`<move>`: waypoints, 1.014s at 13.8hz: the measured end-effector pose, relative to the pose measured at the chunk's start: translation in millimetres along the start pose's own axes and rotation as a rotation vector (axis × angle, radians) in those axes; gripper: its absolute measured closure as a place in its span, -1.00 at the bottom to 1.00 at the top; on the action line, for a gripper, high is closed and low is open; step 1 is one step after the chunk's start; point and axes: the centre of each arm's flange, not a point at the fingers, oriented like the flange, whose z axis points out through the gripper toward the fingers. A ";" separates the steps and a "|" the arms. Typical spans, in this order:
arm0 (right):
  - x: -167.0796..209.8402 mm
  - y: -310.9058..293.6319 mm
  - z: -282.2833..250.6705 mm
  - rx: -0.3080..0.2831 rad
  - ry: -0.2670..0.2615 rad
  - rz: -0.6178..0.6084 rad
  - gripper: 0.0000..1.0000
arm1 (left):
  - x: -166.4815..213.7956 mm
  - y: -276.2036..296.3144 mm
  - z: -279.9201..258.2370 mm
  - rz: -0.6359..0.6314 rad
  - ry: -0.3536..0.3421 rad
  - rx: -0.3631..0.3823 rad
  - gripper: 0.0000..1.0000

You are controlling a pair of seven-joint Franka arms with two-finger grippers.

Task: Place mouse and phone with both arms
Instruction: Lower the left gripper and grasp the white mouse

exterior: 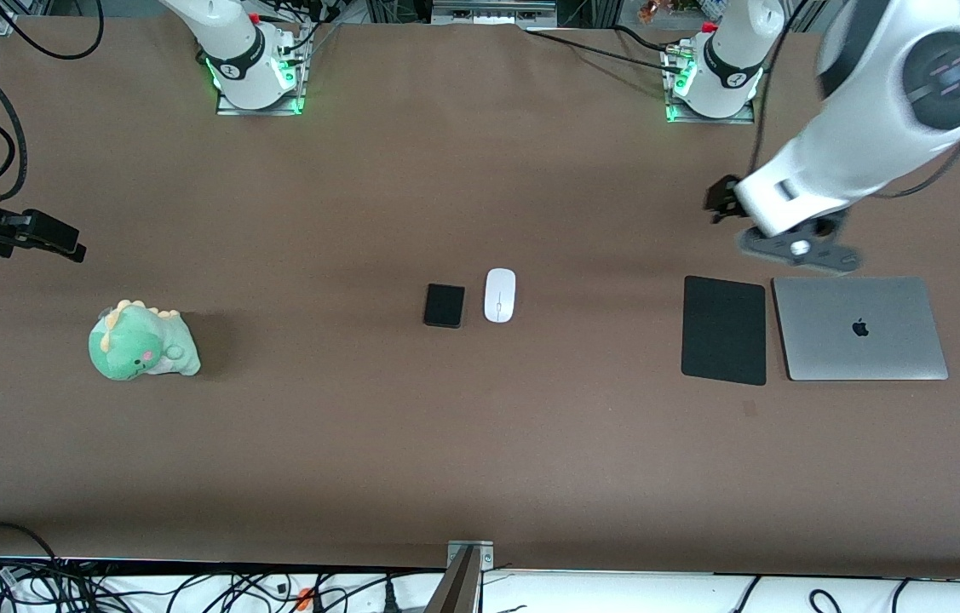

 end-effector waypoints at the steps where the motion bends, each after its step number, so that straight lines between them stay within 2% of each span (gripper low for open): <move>1: -0.1 -0.3 0.1 0.000 -0.001 -0.001 -1.00 | 16.8 18.3 21.0 0.023 0.002 -0.008 -1.00; 3: -0.2 -2.2 0.1 0.000 -0.001 -0.004 -1.00 | 47.2 53.1 61.8 0.011 0.026 -0.017 -1.00; 6: -0.5 -8.7 0.3 0.002 -0.002 -0.015 -1.00 | 77.3 119.6 112.7 -0.104 0.101 -0.037 -1.00; 10: -0.6 -9.0 0.0 0.002 -0.001 -0.016 -1.00 | 88.5 221.1 186.8 -0.227 0.170 -0.075 -1.00; 14: -0.6 -8.9 -0.2 0.002 -0.001 -0.016 -1.00 | 93.4 271.1 261.6 -0.226 0.253 -0.028 -1.00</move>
